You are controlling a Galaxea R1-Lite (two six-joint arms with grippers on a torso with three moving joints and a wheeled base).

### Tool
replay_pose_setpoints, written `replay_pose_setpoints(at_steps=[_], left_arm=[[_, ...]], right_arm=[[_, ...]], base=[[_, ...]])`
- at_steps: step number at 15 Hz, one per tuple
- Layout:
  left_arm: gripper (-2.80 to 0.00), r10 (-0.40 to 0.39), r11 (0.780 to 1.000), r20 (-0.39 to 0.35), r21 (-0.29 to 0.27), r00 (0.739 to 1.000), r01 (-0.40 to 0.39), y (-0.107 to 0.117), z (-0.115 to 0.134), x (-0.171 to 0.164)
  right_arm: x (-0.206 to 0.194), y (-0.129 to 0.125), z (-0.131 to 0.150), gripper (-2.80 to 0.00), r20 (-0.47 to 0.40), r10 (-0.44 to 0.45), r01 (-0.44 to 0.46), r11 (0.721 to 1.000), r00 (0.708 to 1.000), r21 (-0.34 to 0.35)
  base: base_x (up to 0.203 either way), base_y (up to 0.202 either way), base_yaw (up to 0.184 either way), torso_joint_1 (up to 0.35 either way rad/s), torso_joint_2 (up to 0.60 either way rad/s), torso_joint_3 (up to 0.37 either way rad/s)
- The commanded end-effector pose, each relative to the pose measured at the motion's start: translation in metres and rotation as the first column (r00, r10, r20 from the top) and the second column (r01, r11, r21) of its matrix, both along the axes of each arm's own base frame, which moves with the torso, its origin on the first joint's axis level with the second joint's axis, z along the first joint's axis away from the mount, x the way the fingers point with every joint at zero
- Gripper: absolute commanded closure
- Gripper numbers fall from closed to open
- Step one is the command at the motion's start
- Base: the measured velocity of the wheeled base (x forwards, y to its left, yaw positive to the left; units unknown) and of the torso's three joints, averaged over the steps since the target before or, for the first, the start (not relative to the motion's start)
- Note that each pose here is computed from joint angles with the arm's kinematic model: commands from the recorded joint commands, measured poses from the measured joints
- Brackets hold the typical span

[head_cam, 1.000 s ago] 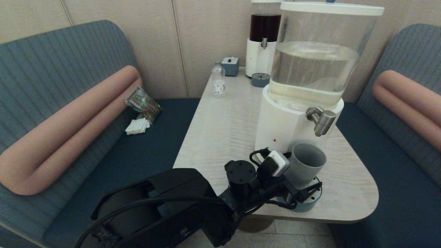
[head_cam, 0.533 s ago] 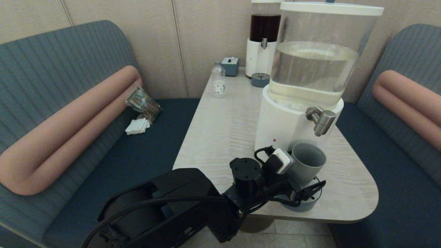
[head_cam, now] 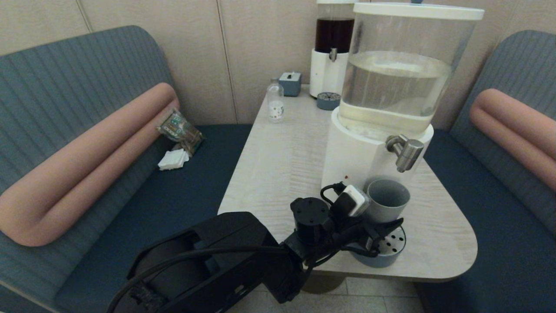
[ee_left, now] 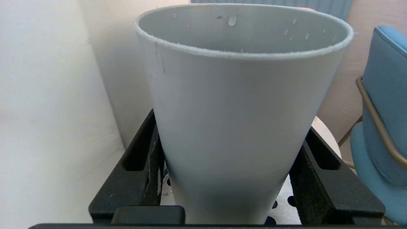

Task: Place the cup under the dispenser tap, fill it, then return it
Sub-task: Place the cup next to the water dispenser

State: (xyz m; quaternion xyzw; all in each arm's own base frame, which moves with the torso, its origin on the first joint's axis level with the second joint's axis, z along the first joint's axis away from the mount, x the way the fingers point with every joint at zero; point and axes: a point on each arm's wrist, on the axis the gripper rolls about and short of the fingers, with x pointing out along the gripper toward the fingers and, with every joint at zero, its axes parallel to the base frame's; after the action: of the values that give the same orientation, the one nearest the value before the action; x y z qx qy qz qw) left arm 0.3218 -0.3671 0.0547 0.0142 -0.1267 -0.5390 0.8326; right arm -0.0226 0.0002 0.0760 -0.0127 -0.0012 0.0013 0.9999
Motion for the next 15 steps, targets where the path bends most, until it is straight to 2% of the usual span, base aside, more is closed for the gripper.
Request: replay_pose_setpoints(at_steps=[1,4,8,12,15], left_arm=[[0.0,0.0,1.0,0.006,-0.005,1.0,0.0,0.0,0.002,0.0],[0.0,0.009,1.0,0.007,-0.013,1.0,-0.009,0.005,0.013,-0.005],[0.0,0.066,0.998,-0.028,-0.009,0.997,-0.066,0.03,0.037,-0.021],[0.0,0.152,0.987,-0.043,-0.042,0.988,-0.153,0.083,0.06,-0.019],[0.0,0.266,0.961,-0.041,-0.062,0.963,-0.268,0.136,0.074,-0.003]], right_arm=[[0.0,0.0,0.0,0.0,-0.001,0.001,-0.001,1.0,1.0,-0.001],[0.0,0.0,0.0,0.0,-0.001,0.001,-0.001,1.0,1.0,-0.001],[0.0,0.0,0.0,0.0,-0.001,0.001,-0.001,1.0,1.0,-0.001],[0.0,0.0,0.0,0.0,-0.001,0.001,-0.001,1.0,1.0,-0.001],[0.0,0.0,0.0,0.0,-0.001,0.001,-0.001,1.0,1.0,-0.001]], base=[[0.0,0.0,0.0,0.0,0.0,0.0],[0.0,0.0,0.0,0.0,0.0,0.0],[0.0,0.0,0.0,0.0,0.0,0.0],[0.0,0.0,0.0,0.0,0.0,0.0],[0.0,0.0,0.0,0.0,0.0,0.0]])
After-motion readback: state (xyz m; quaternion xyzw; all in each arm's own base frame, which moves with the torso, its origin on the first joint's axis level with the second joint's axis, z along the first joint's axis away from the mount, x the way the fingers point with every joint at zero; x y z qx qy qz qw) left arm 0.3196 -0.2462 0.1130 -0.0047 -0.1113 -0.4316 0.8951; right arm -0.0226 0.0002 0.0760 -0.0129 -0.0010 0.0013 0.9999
